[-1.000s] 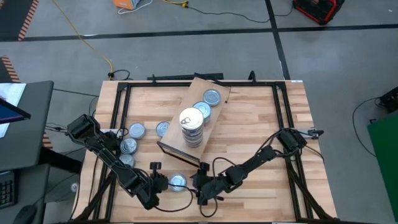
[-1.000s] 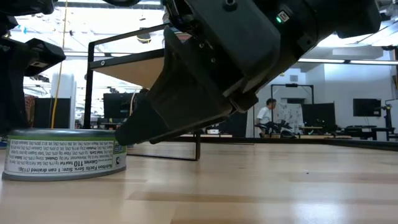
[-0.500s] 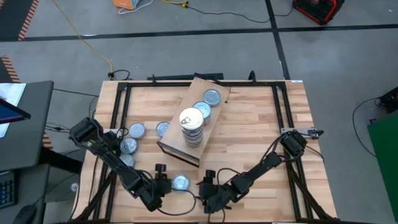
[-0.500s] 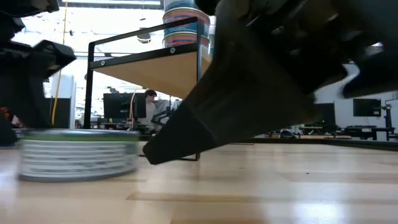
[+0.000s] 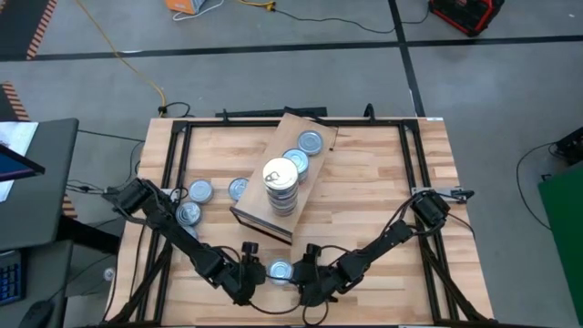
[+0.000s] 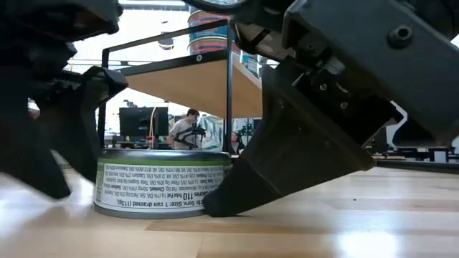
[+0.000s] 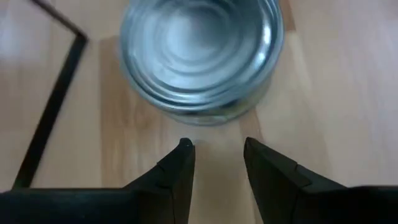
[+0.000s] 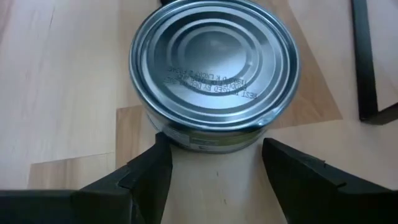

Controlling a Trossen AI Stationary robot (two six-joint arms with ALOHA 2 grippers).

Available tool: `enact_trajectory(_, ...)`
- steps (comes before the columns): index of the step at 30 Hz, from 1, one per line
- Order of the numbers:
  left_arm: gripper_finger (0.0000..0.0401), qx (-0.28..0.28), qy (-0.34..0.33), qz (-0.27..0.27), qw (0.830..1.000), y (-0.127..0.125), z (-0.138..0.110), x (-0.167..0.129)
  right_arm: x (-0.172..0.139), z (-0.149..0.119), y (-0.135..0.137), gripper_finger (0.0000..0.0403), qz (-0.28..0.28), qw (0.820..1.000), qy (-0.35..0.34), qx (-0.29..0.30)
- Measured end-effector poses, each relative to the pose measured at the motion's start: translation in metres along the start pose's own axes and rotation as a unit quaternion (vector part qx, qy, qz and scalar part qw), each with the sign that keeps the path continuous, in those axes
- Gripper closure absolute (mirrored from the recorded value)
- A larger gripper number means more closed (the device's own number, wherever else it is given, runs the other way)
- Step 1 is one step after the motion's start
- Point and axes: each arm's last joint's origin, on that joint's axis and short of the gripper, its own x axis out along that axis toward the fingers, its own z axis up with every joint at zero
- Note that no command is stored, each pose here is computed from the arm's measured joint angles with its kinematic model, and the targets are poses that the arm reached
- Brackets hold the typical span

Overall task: Stack canned seafood by type on shelf
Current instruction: Stack the green white tuna can on top of the green white tuna can on the shelf

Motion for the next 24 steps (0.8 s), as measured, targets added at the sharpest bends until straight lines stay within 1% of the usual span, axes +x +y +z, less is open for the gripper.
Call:
enact_trajectory(2, 0.0265, -0.033, -0.006, -0.001, 0.999, 0.004, 0.005, -0.003, 0.001, 0.002, -0.002, 0.0121, 0.003, 1.0, 0.001, 0.004)
enact_trajectory(4, 0.0264, -0.049, -0.01, -0.002, 0.999, 0.007, 0.008, -0.001, 0.002, 0.003, -0.003, 0.0121, 0.008, 1.0, 0.001, 0.007)
enact_trajectory(8, 0.0247, -0.046, -0.01, -0.019, 0.999, 0.015, 0.013, 0.005, 0.004, 0.008, -0.004, 0.0121, 0.02, 1.0, -0.014, 0.009)
enact_trajectory(13, 0.0228, -0.035, -0.008, -0.056, 0.998, 0.019, 0.018, 0.008, 0.006, 0.014, -0.003, 0.0121, 0.032, 0.999, -0.043, -0.007)
enact_trajectory(18, 0.0226, -0.04, 0.002, -0.056, 0.998, 0.021, 0.016, 0.008, 0.005, 0.022, 0.001, 0.0121, 0.026, 0.997, -0.062, -0.021)
enact_trajectory(24, 0.0226, -0.044, 0.006, -0.056, 0.997, 0.02, 0.015, 0.008, 0.0, 0.035, 0.004, 0.0121, 0.0, 0.997, -0.072, -0.036)
